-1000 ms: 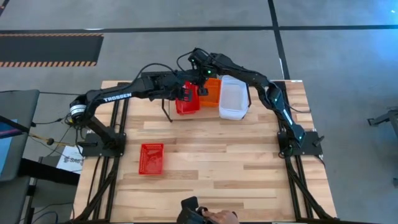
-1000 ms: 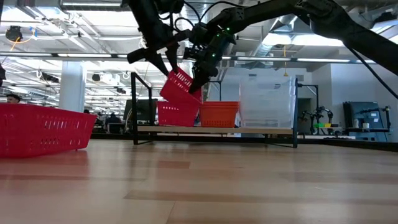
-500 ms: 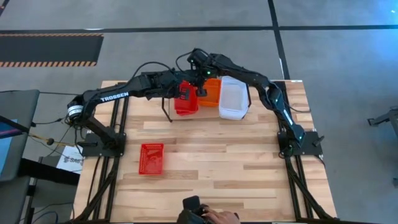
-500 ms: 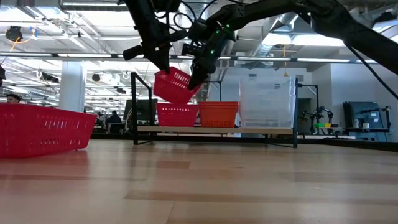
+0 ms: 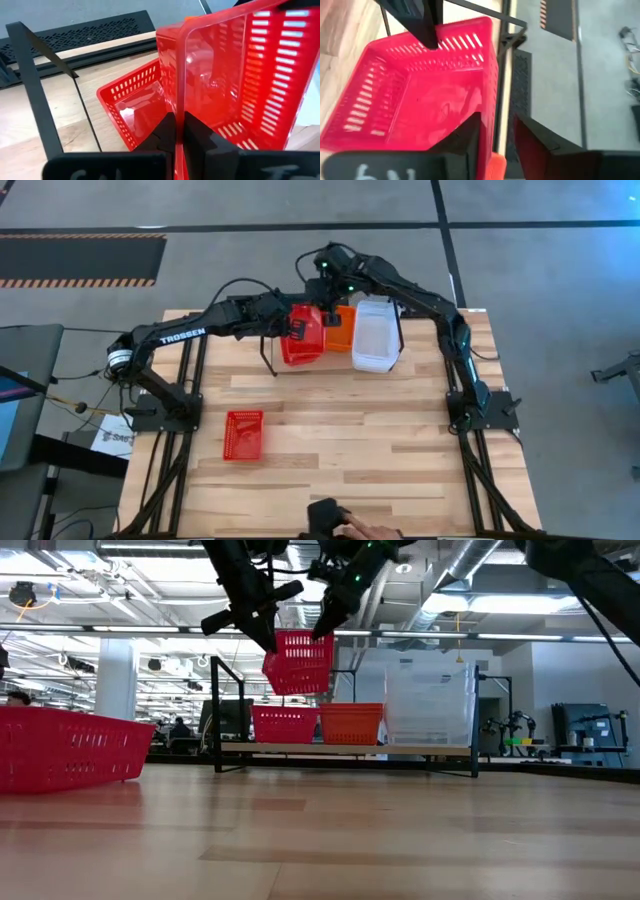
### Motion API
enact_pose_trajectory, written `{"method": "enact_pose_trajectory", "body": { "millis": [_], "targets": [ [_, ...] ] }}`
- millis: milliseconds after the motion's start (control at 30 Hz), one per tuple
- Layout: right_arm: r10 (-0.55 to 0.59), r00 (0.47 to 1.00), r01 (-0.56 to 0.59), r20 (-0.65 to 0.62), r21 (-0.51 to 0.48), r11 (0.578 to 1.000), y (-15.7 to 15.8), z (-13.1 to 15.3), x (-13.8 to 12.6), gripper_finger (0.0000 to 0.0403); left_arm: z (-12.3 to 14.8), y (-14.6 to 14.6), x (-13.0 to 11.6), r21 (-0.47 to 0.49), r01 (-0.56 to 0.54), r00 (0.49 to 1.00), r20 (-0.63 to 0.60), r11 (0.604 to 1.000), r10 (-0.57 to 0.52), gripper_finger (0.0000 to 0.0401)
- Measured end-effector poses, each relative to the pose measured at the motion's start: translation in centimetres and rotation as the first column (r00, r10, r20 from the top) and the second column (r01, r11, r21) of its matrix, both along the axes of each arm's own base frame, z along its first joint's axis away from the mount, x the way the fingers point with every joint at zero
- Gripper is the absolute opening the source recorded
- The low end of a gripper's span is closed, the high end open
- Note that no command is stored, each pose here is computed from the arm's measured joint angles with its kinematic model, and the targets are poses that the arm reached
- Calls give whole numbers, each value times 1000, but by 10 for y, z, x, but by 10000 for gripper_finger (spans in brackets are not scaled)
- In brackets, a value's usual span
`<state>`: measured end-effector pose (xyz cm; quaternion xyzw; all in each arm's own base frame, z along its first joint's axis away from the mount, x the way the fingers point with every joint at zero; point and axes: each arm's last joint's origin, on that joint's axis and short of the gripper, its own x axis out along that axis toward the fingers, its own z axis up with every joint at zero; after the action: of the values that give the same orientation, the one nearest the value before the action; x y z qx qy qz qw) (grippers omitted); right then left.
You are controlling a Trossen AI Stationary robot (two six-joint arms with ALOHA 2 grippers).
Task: Stack baskets on shelf by color
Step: Stack the bottom red bin on top of the red bin on the shelf
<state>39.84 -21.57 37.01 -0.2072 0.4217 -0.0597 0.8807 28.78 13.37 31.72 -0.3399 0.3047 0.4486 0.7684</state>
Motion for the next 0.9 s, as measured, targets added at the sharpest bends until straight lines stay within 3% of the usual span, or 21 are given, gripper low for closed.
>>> {"method": "enact_pose_trajectory", "body": {
  "millis": [200, 400, 667, 900],
  "targets": [
    [-138, 990, 141, 25, -146, 979, 5, 42, -33, 178, -6, -2, -3, -67, -35, 999, -22, 997, 34, 0],
    [-300, 947, 320, 110, -274, 907, 1, 86, -78, 189, -9, -5, -8, -150, -120, 993, -40, 981, 115, 0],
    [-465, 847, 522, 257, -245, 817, -10, 130, -150, 174, -10, -6, -9, -208, -211, 977, -6, 955, 214, 0],
    [-561, 776, 621, 288, -198, 758, -17, 143, -191, 173, -12, -8, -12, -267, -283, 957, -16, 921, 289, 0]
  ]
}}
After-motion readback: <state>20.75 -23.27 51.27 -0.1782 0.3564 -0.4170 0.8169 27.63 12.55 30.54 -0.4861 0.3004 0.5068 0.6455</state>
